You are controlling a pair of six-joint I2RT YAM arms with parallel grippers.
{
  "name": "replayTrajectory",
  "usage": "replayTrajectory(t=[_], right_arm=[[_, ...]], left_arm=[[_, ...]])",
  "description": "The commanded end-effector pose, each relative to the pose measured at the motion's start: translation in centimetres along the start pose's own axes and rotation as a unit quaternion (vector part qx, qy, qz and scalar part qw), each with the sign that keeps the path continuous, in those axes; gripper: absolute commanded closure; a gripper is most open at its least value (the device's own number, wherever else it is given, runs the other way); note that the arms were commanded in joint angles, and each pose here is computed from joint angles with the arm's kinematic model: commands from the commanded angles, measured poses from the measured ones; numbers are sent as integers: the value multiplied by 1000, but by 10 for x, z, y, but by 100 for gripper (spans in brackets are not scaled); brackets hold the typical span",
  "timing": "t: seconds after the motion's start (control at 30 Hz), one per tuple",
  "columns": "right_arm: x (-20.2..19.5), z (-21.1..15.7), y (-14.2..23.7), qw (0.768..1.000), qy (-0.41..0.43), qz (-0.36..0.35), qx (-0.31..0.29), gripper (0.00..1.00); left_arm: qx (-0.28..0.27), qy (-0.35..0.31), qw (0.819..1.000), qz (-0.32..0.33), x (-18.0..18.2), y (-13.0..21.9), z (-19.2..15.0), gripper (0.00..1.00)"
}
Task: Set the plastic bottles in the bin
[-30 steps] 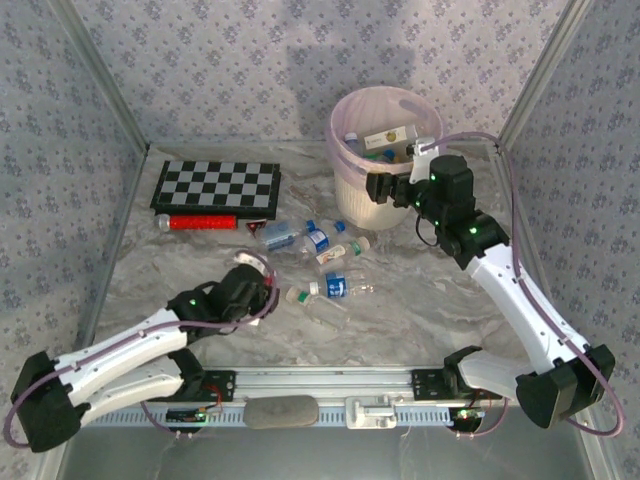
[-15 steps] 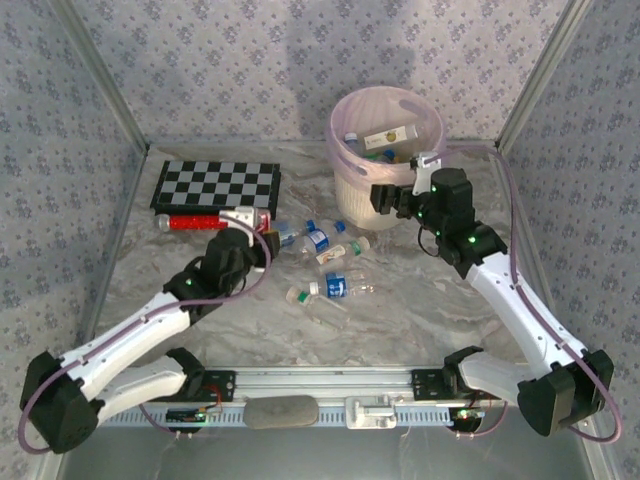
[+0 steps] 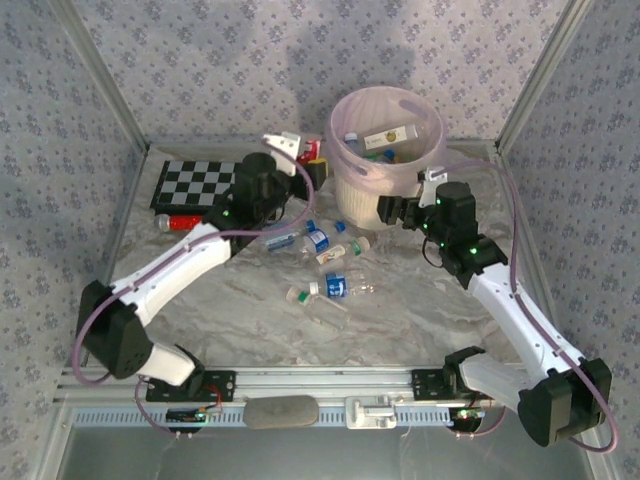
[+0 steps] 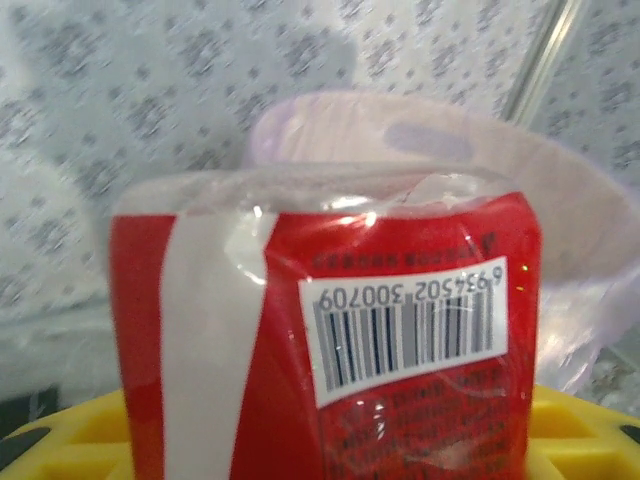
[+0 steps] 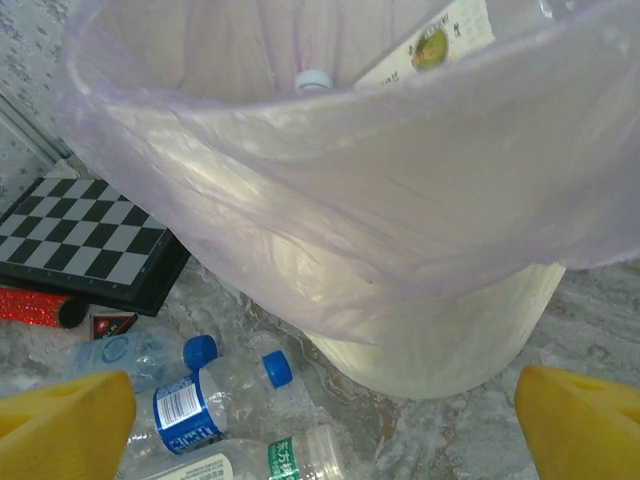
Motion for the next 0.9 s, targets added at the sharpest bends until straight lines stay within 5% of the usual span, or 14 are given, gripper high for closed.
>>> replayTrajectory(t=[0.0, 0.4, 0.87], right_arm=[[-1, -5, 1, 1000, -18, 12, -3, 1], [-13, -20, -1, 999, -30, 3, 10, 1], [-23, -26, 3, 999, -38, -4, 12, 1]], left_arm=[[-30, -30, 997, -69, -20, -14, 35, 54], [-2, -43, 987, -153, -51, -100, 68, 53], [80, -35, 985, -152, -49, -176, 26, 49]])
Point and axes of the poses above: each hand's point on the last joint's axis, 136 mm out from that joint toward the fingers, its own y axis back along the fingers, its own x axis along the line the jaws close on, z = x × y, the point moved 7 cm from there along y, back along the fingers, and after that the axes turned 2 degrees about y, right-handed, at the moved point
